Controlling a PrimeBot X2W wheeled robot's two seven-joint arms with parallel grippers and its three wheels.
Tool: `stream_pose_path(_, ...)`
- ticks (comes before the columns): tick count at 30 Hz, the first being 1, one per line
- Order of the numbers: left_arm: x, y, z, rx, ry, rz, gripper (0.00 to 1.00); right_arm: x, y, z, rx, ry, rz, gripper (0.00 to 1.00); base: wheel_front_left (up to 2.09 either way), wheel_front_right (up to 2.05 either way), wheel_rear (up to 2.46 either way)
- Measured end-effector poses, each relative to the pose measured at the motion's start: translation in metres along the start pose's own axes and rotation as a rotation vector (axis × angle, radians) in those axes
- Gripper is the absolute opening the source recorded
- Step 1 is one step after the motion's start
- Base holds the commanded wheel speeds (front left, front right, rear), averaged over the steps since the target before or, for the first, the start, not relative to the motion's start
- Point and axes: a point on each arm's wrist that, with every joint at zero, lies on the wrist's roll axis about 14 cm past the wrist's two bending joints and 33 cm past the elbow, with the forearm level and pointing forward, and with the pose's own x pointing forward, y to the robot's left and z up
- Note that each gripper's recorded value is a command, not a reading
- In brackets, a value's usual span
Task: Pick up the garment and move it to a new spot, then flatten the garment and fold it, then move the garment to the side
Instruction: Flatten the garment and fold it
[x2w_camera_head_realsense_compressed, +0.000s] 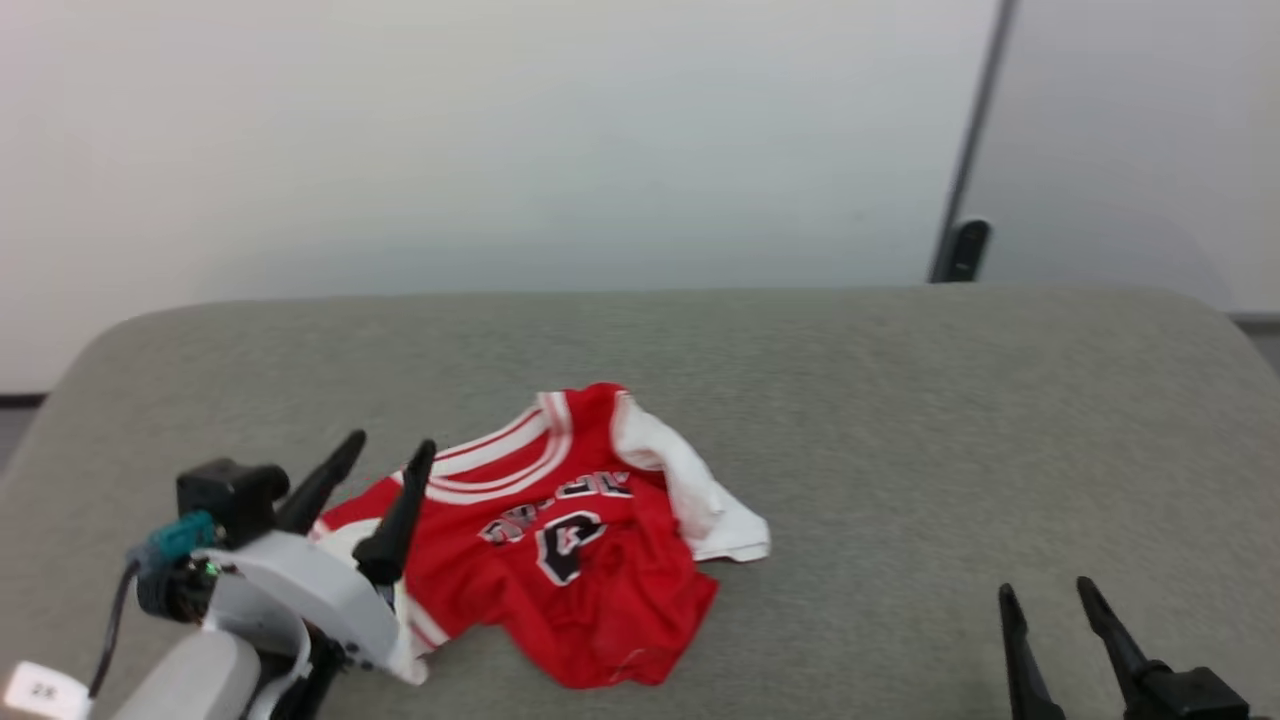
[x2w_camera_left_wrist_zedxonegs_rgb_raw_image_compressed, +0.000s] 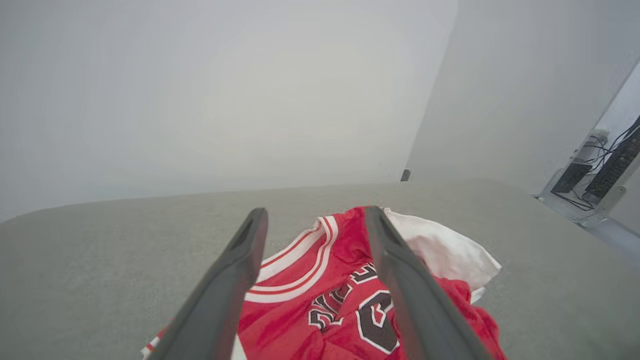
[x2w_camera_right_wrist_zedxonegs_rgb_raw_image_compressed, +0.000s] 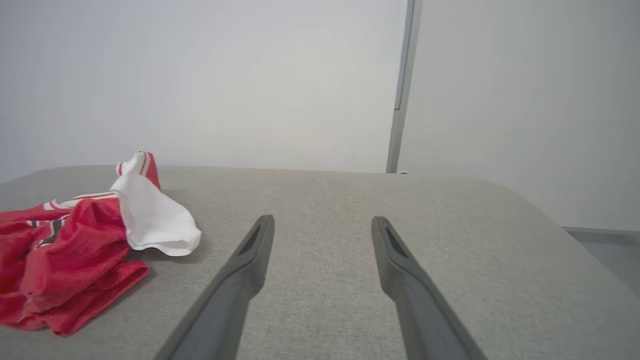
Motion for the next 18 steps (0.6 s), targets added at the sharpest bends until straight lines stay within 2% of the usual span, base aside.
stream_pose_path(11, -0.055, 0.075, 0.011, 0.003, -0.049, 0.28, 1.0, 0.03, 0.081, -0.001, 0.0, 0.001, 0.257, 1.0, 0.0, 0.0, 0.0)
stream_pose_path(18, -0.103, 0.1, 0.01, 0.003, -0.09, 0.412, 1.0, 0.038, 0.131, -0.001, -0.013, 0.004, 0.412, 1.0, 0.0, 0.0, 0.0)
